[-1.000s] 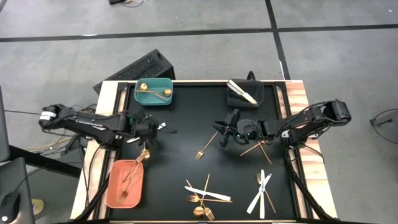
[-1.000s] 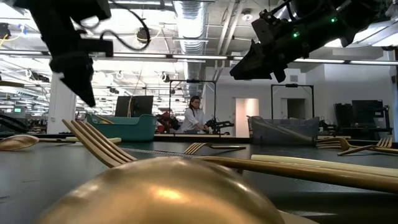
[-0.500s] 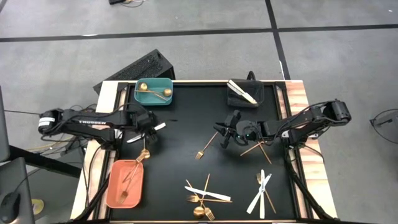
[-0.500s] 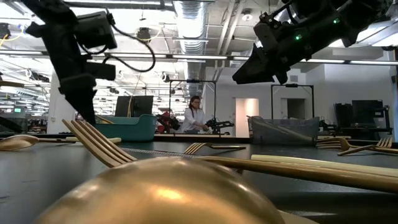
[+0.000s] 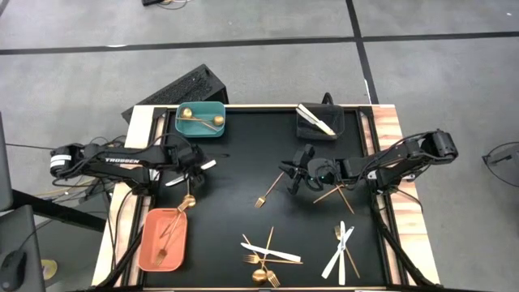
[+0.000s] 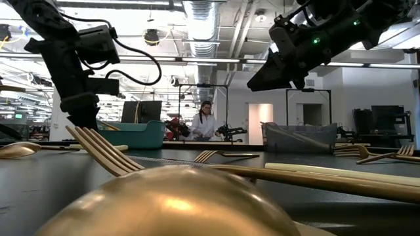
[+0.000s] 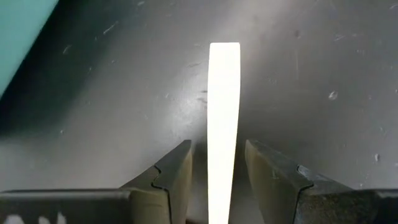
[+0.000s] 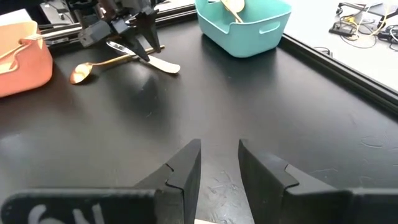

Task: Sort silverware by color (type)
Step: Put the white knife into the black bin

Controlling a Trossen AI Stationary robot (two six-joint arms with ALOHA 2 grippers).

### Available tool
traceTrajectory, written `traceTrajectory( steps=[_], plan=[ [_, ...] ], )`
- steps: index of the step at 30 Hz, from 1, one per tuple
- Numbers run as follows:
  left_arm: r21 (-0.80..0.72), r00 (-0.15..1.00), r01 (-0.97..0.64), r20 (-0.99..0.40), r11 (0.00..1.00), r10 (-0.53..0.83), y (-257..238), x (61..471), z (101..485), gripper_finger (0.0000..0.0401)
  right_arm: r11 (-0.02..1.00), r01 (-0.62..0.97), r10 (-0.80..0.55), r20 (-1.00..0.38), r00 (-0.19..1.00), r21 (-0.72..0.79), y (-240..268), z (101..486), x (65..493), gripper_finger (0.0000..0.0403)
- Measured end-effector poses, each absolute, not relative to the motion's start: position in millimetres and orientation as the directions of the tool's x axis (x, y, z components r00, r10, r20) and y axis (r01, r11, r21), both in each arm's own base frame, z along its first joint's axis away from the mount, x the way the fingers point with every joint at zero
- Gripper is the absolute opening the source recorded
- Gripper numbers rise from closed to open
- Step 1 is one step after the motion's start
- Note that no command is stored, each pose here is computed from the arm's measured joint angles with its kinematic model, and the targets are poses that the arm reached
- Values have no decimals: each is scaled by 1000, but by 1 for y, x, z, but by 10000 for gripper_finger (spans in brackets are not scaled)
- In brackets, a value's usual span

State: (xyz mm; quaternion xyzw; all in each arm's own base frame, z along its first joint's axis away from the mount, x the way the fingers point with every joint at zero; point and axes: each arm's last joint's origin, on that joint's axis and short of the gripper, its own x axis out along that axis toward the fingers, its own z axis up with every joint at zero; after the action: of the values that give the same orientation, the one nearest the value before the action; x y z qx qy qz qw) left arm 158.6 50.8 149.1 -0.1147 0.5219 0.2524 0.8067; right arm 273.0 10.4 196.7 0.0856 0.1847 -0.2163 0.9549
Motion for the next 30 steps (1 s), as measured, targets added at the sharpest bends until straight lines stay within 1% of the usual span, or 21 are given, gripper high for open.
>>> traceTrajectory(
  steps=[5, 13, 17, 21, 26, 30],
  plan=[
    [78, 320, -541, -901, 838, 291, 55, 157, 149, 137, 896, 437, -374, -390, 841, 83, 13, 197, 273, 134],
    [11, 347, -513, -912, 858, 219, 57, 157, 149, 137, 909, 409, -348, -396, 850, 79, 22, 196, 272, 134],
    [8, 351, -503, -912, 864, 213, 57, 157, 149, 137, 914, 397, -337, -397, 854, 78, 25, 196, 272, 134],
    [26, 315, -485, -927, 874, 202, 57, 159, 142, 137, 916, 394, -334, -395, 856, 79, 26, 196, 272, 134],
    [84, 254, -422, -945, 903, 207, 60, 165, 131, 137, 915, 395, -336, -393, 856, 79, 26, 196, 272, 134],
    [95, 241, -404, -948, 910, 206, 61, 168, 127, 136, 915, 395, -336, -394, 856, 79, 26, 196, 272, 134]
  ],
)
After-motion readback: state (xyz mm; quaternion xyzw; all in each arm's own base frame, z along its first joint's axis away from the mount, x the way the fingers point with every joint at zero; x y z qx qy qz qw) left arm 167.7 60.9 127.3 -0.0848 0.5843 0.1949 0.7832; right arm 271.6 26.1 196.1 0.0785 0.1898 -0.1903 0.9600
